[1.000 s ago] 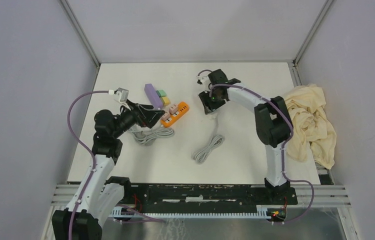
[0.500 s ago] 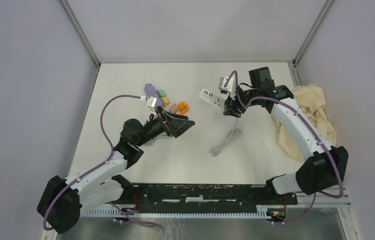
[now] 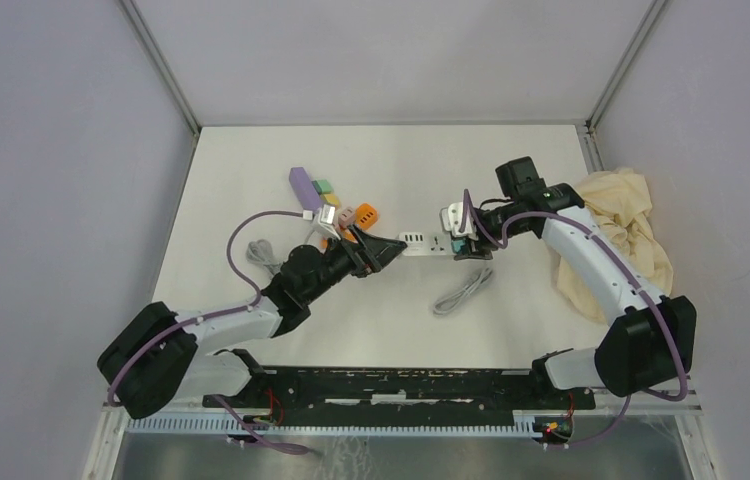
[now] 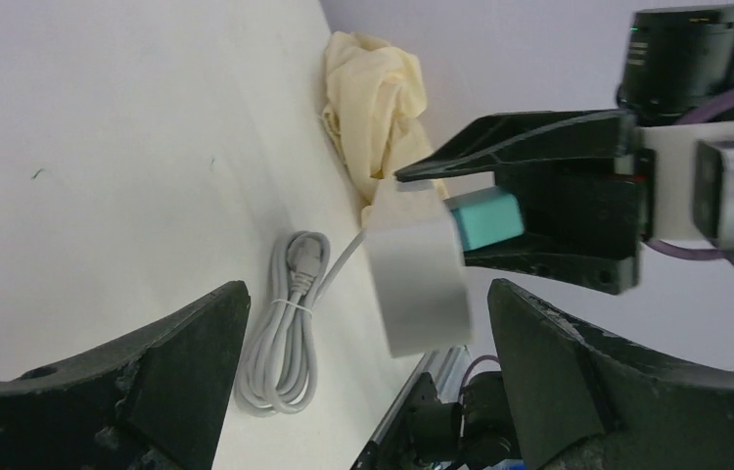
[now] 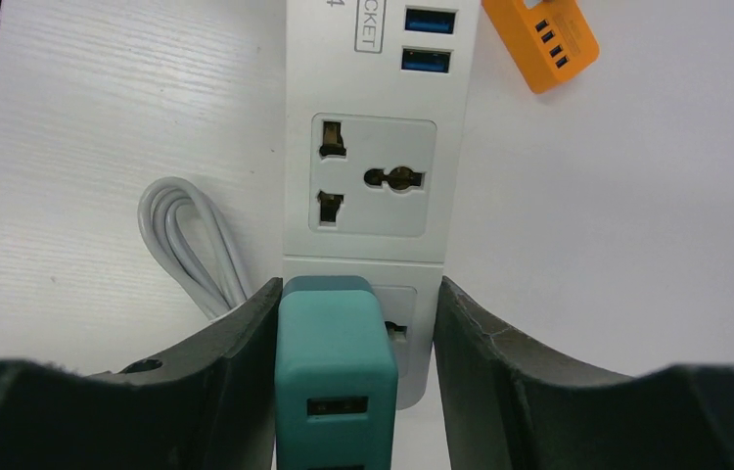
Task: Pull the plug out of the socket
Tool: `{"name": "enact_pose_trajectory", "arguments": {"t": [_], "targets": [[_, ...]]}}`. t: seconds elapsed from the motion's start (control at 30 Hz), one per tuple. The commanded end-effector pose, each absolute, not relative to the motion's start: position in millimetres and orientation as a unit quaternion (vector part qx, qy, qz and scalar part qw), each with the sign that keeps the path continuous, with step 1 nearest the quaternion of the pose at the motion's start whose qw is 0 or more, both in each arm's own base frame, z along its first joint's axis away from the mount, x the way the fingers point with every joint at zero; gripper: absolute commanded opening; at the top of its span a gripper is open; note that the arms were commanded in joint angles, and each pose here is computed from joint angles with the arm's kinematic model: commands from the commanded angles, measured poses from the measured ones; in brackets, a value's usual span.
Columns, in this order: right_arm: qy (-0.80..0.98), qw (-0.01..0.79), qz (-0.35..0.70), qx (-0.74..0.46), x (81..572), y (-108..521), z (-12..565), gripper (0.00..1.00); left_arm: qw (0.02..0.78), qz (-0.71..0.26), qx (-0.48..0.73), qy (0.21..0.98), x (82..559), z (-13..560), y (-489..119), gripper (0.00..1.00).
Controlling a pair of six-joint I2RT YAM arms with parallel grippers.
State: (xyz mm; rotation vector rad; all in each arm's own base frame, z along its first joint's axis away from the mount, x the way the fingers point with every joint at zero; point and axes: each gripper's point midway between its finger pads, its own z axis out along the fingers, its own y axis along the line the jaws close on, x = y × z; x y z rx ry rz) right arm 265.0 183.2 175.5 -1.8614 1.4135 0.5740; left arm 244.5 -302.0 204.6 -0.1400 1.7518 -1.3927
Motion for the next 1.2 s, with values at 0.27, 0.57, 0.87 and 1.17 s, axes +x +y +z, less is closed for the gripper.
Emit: {"name": "enact_pose_trajectory", "arguments": {"t": [0.27,0.57,0.87,1.17], "targets": [[0.478,0.353,0.257,-0.762,249.0,223.0,162.0,0.13,0.407,-0.583,-0.047,0.701,250.7,205.4,-329.0,0.85],[0.48,0.337,0.25,-0.771,249.0,231.4,145.0,0.14,0.357,-0.608,0.023,0.709,235.2,185.9,-354.1,0.53],[0.475,0.337,0.238,-0.777,249.6,228.3,141.8,0.14,0.323,-0.609,0.129,0.713,218.2,177.3,-362.1,0.64],[0.456,0.349,0.212,-0.791,249.2,223.3,145.0,0.16,0.259,-0.609,0.193,0.724,201.3,158.7,-350.3,0.49]]}}
